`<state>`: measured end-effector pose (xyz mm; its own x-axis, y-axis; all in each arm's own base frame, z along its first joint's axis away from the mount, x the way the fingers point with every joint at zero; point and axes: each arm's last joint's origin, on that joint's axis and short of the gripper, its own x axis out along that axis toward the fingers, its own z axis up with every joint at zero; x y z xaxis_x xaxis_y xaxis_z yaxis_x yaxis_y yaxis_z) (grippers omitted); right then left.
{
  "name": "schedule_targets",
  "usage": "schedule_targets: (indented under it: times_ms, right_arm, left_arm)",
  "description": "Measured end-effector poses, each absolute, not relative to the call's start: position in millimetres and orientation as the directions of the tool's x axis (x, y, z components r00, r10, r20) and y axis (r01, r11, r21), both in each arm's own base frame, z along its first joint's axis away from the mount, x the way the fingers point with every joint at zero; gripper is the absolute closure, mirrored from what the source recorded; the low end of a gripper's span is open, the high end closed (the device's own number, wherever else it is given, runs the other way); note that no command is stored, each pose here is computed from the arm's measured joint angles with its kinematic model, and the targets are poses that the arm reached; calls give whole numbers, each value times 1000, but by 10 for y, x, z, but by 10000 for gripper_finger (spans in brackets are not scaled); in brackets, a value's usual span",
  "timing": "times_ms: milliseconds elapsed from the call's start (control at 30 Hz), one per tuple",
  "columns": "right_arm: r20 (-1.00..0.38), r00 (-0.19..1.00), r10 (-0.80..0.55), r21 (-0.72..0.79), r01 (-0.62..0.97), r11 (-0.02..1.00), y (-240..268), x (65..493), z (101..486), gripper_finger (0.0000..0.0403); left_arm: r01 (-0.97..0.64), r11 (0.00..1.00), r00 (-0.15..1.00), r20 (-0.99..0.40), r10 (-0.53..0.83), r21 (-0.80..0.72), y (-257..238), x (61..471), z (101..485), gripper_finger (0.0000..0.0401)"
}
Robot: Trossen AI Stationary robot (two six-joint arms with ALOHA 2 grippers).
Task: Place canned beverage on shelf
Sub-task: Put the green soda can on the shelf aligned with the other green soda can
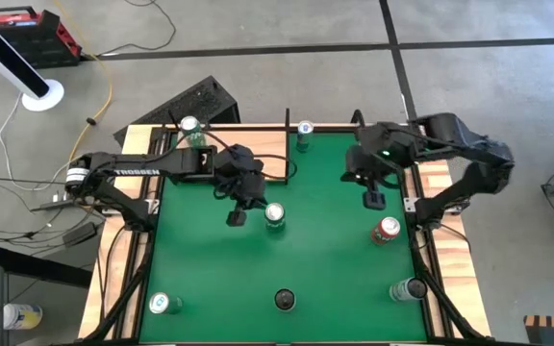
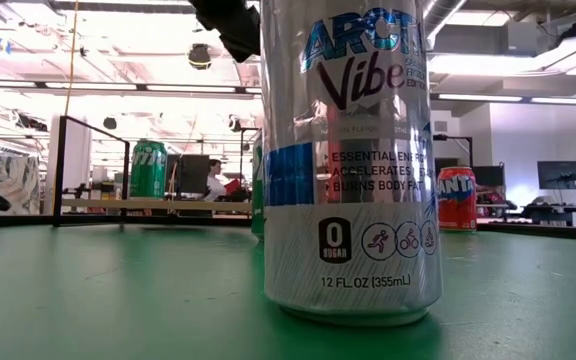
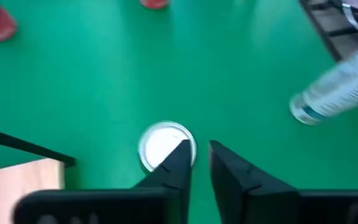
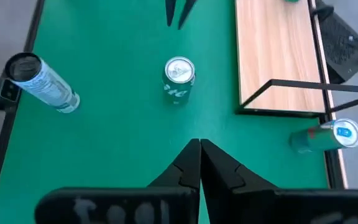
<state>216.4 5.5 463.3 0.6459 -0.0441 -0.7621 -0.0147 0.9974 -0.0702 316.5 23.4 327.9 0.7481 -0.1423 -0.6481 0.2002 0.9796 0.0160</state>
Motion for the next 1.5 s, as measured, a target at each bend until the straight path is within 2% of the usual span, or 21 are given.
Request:
schedule_targets:
  times_ms: [200,333,467,600,800,1067,1500]
  right_arm:
    - [-560,828,-28,-56,-4,998,44,1920,4268,369]
    - [-477,879,9,-22,-22,1000,57,1914,3925,379]
    - [-488,871,60,21,-57,998,76,1981,3562,378]
    - [-537,838,91,31,-89,996,110,2031,3200,369]
    - [-518,849,108,124,-50,991,126,2086,2869,377]
    - [-419,899,127,175,-57,983,135,2139,2906,373]
    - [-417,899,131,196,-51,979,136,2139,2908,374]
  left_arm:
    - [114,993,737,-670,-90,-7,100,3329,3130,242]
    - [105,994,738,-670,-78,1,21,3458,3015,172]
    - [53,997,723,-690,-5,48,13,3511,2929,113]
    - [-1,998,708,-705,48,66,51,3499,2912,74]
    - [19,996,709,-704,47,85,59,3494,2870,63]
    - [45,994,741,-671,31,97,75,3494,2610,62]
    - [46,991,751,-659,46,122,79,3442,2344,62]
